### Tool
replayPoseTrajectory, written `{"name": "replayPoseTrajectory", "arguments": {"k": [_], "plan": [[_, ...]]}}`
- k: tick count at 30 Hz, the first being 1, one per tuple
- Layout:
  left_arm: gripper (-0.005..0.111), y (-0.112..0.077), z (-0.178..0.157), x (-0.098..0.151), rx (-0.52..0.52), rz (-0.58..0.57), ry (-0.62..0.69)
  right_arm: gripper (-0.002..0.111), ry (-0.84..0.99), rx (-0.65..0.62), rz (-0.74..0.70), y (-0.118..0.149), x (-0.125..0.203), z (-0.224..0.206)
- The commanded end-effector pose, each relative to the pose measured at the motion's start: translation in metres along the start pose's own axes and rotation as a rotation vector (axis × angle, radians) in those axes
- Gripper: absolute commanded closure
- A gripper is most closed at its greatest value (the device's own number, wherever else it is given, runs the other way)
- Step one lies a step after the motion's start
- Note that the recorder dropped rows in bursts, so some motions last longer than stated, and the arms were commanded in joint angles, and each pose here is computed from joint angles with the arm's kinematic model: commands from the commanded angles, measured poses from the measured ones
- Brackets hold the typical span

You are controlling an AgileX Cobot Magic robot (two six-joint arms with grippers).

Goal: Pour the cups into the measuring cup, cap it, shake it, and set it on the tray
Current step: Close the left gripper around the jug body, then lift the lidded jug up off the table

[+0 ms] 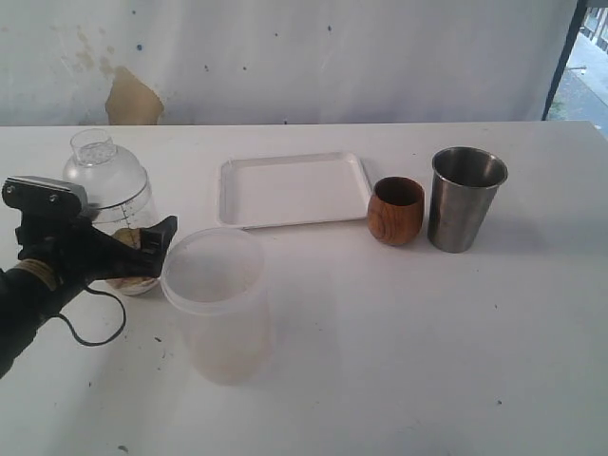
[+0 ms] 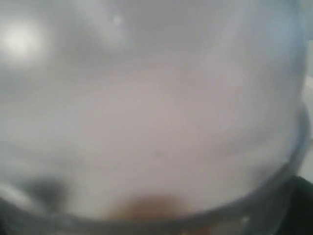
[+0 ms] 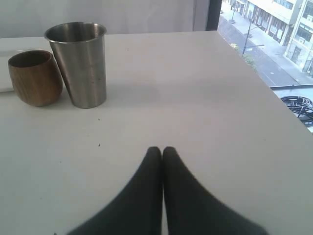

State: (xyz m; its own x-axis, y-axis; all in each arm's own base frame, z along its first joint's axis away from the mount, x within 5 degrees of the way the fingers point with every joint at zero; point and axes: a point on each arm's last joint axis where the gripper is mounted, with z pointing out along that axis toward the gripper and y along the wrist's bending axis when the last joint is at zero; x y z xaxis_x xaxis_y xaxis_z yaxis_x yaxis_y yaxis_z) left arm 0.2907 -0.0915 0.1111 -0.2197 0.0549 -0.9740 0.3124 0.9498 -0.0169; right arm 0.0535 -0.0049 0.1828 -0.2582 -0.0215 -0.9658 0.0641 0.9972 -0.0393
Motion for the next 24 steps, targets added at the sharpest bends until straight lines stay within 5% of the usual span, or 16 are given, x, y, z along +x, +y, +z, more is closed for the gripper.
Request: {"name": "replayPoseTrajectory", "arguments": {"k": [1, 24], "plan": [[0.002, 0.0035, 0.0007, -0.0016, -0.047, -0.022, -0.016, 0.108, -0.006, -0.005, 0.003, 0.0003, 0.0003, -0.0001], [0.002, -0.0017, 0.0004, -0.0094, 0.011, 0.0, -0.102, 0.108, -0.006, -0.005, 0.003, 0.0003, 0.0003, -0.0001]]}}
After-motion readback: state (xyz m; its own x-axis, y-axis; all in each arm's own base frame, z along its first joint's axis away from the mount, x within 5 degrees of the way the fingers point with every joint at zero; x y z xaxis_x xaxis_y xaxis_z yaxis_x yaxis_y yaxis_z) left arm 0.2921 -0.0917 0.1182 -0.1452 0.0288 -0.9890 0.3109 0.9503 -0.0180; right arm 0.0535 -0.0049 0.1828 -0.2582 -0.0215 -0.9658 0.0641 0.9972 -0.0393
